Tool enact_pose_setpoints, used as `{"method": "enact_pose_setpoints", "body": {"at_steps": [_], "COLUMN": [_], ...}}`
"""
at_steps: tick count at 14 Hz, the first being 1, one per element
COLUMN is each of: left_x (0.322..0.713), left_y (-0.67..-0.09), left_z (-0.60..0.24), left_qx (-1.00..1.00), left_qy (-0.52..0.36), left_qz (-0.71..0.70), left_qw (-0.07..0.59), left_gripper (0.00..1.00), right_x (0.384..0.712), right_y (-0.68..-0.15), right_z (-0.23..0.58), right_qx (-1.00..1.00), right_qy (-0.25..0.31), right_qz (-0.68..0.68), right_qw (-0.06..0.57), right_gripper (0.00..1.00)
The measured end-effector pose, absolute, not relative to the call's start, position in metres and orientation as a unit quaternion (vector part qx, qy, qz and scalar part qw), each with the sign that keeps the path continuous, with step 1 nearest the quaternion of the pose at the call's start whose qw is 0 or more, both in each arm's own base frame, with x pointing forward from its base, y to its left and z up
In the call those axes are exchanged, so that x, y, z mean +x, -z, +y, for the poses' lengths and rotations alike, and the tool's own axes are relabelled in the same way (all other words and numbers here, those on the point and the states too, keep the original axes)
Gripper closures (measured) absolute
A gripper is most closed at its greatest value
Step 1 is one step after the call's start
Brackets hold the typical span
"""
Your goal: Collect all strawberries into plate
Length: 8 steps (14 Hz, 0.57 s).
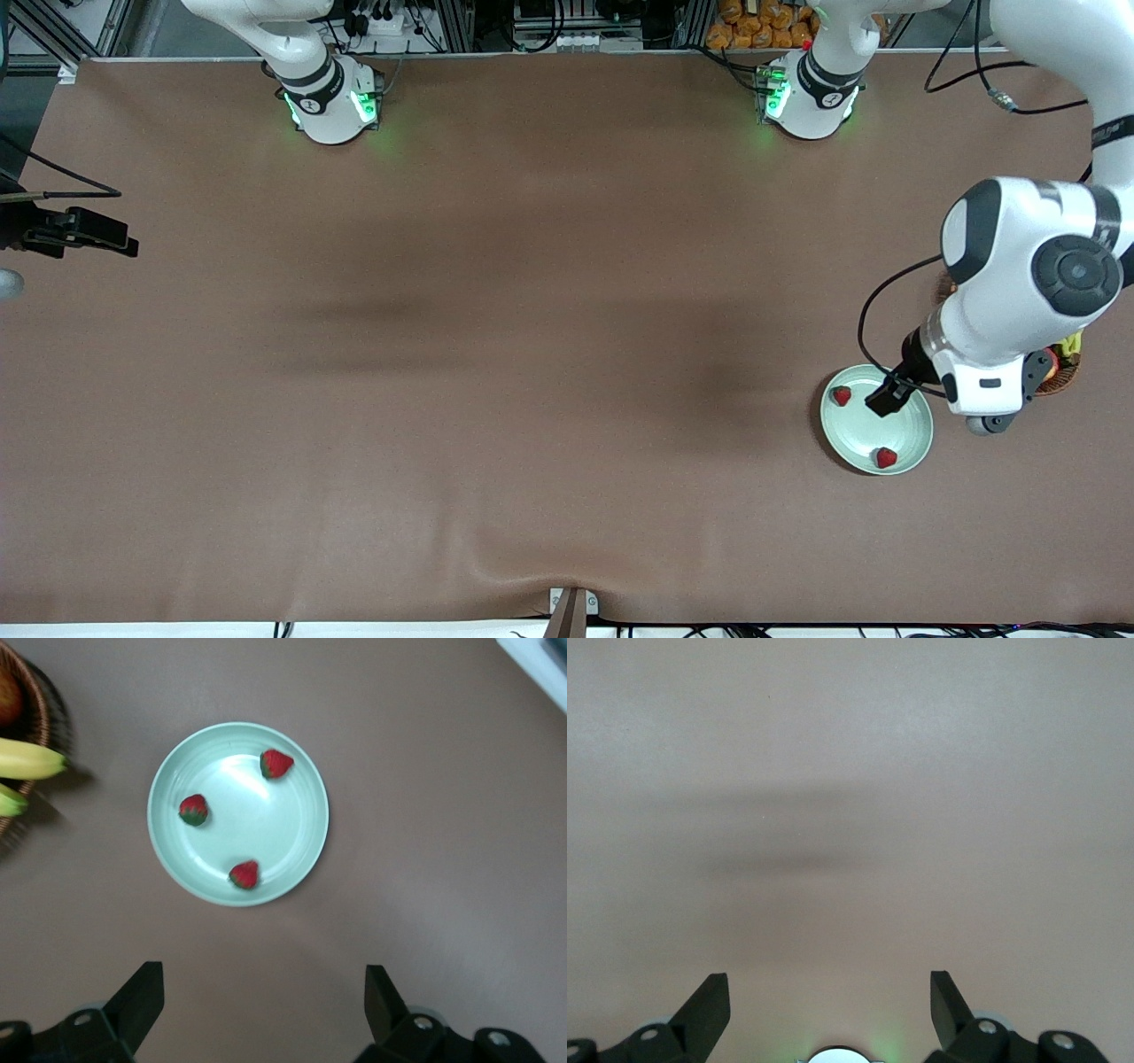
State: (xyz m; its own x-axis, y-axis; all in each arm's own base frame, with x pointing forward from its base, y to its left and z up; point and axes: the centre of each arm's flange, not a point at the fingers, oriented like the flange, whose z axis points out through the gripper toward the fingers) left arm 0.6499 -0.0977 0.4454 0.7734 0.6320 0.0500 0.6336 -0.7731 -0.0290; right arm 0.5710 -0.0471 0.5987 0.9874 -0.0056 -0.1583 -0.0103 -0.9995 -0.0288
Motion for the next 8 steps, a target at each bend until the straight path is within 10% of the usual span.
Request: {"method": "enact_pose_setpoints", "body": {"at_steps": [8], "left_x": [0.568], "left_y": [-0.548], "left_z": [-0.084], "left_qx": [-0.994], "left_qy": [-0.046], "left_qz": [-0.091], "left_qw": [0.035], "left_gripper": [0.0], "right_x": [0.571], "right_y": [-0.602], "right_z": [-0.047], "right_qx": [-0.997], "right_qy": [-0.077], "right_qz": [0.004], "right_qw": [0.015], "right_gripper": [0.0]}}
